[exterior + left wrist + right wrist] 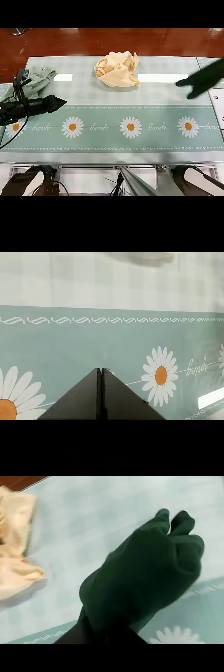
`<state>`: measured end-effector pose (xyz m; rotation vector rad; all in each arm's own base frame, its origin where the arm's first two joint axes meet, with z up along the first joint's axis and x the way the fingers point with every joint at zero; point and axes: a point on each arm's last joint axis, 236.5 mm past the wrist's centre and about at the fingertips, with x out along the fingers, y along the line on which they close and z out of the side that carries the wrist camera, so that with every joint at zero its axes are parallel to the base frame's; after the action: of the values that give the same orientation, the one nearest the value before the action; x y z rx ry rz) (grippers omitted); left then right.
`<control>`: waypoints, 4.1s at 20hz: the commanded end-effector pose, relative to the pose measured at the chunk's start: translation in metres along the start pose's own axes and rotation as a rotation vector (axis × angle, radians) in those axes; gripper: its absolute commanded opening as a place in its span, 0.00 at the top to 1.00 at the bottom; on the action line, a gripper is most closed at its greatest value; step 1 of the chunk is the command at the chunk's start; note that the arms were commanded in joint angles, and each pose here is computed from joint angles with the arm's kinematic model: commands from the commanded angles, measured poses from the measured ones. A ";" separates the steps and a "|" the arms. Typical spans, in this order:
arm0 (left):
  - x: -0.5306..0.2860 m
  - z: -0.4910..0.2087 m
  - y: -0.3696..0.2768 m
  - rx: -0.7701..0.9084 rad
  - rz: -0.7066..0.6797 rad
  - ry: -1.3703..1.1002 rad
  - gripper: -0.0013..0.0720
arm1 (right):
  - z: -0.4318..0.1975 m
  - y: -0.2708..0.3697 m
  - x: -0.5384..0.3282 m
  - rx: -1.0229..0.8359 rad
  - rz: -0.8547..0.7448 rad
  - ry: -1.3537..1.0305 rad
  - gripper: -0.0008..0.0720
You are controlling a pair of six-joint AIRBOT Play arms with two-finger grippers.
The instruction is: Fold the shirts.
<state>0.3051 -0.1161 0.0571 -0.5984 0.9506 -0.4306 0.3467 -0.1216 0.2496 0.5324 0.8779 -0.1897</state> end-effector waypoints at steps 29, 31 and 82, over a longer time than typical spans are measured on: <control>0.000 0.013 0.004 0.045 0.020 -0.054 0.96 | -0.261 -0.232 -0.159 1.154 -0.872 -0.056 0.12; -0.001 0.017 0.005 0.045 0.025 -0.070 0.96 | -0.250 -0.232 -0.153 1.112 -0.831 -0.077 0.12; 0.036 0.038 -0.003 0.439 0.356 0.226 0.96 | -0.205 0.023 0.190 -0.594 -0.340 0.364 0.96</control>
<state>0.3563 -0.1287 0.0535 0.0228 1.1092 -0.3735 0.3356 0.0141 0.0049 -0.1489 1.3149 -0.1316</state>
